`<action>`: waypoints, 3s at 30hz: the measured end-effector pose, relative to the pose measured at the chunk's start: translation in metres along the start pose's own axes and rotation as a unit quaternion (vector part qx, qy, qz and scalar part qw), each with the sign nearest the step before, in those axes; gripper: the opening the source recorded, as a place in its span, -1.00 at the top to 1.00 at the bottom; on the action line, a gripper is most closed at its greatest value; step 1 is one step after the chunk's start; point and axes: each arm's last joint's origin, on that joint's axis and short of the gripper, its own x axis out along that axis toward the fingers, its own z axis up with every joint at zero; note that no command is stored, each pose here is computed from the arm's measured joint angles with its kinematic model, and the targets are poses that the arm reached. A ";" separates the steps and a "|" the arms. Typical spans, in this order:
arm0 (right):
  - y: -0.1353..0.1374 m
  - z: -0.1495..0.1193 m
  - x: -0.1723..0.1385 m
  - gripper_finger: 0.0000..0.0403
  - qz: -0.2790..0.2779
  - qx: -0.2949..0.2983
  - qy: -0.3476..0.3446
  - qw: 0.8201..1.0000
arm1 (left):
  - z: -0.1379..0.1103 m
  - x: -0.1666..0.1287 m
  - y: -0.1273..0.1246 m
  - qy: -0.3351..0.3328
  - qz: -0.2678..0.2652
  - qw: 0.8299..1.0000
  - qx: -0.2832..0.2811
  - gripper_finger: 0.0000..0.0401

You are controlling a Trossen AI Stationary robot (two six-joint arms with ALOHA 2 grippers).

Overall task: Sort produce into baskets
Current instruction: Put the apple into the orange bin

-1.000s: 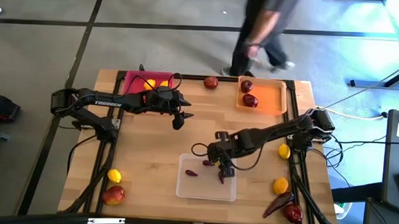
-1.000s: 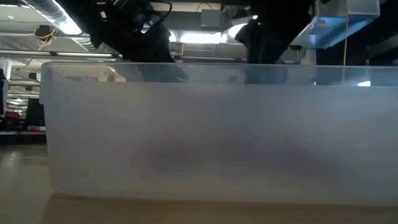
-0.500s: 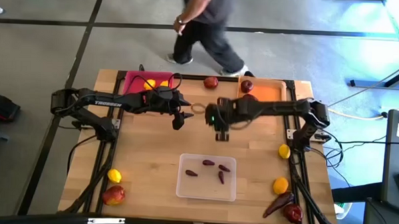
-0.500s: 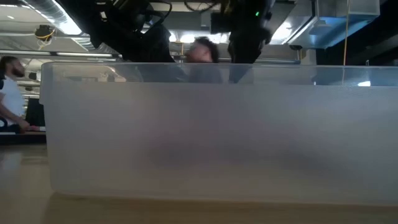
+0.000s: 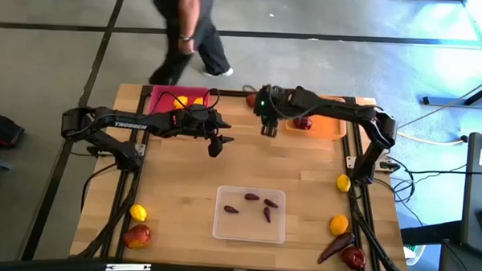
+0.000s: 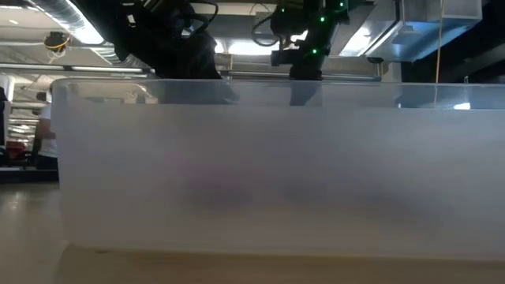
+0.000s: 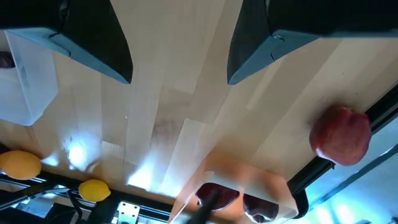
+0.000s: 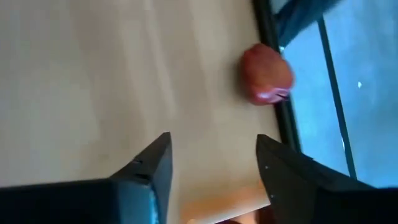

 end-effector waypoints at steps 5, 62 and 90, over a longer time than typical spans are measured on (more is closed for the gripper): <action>-0.023 -0.003 0.014 -0.35 -0.003 0.014 -0.002 1.000 | 0.000 0.000 0.000 0.000 0.000 1.000 0.004 -0.29; -0.082 -0.021 0.165 -0.58 0.018 -0.036 -0.046 0.998 | 0.005 0.000 0.000 -0.027 0.000 1.000 0.013 -0.29; -0.097 -0.017 0.065 0.08 0.006 0.001 -0.062 0.998 | 0.005 0.000 0.000 -0.027 0.000 1.000 0.013 -0.29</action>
